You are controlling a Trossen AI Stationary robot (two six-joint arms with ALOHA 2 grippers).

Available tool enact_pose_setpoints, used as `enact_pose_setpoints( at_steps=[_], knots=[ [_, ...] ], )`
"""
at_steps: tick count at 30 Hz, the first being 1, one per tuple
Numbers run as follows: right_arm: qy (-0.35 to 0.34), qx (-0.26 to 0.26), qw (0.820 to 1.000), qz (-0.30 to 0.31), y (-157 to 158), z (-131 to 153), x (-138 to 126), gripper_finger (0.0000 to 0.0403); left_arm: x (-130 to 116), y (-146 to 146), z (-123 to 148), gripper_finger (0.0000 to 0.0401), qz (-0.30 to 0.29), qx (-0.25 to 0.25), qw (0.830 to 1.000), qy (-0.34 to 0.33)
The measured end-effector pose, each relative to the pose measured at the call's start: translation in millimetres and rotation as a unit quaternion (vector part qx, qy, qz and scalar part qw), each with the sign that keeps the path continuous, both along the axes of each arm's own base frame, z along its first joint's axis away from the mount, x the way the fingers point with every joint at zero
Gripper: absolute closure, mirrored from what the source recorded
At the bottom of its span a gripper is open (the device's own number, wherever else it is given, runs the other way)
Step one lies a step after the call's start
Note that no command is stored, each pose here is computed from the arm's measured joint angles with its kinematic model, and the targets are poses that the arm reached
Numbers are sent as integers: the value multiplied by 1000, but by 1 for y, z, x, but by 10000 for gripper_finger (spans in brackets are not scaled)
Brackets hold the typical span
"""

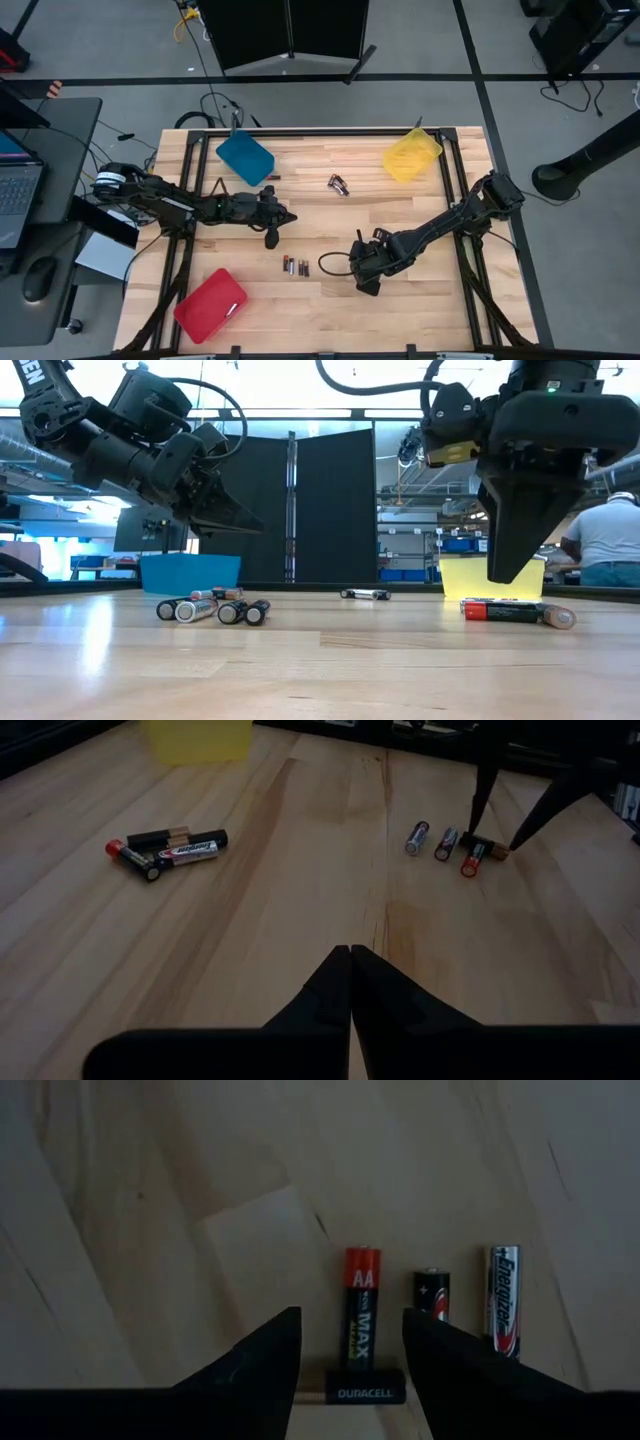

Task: Sort batteries
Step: Put the black orange battery into the yellow bin

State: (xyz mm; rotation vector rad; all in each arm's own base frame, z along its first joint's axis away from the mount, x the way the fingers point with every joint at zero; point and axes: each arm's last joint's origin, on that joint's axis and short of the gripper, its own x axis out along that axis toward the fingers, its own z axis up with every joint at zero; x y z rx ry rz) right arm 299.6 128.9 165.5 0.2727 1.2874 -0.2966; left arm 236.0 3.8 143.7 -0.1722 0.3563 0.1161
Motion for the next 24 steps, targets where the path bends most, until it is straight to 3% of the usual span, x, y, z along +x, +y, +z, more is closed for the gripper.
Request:
enact_pose_setpoints(
  at_steps=[15,18,24],
  knots=[
    [35,2,999,6,5,-29,6,215,0,0,-1,384,-1,0,1000,5],
    [31,4,999,9,6,-29,7,245,0,0,-1,384,0,0,1000,7],
    [16,19,999,30,7,-30,9,343,0,0,-1,384,3,1,1000,6]
  ],
)
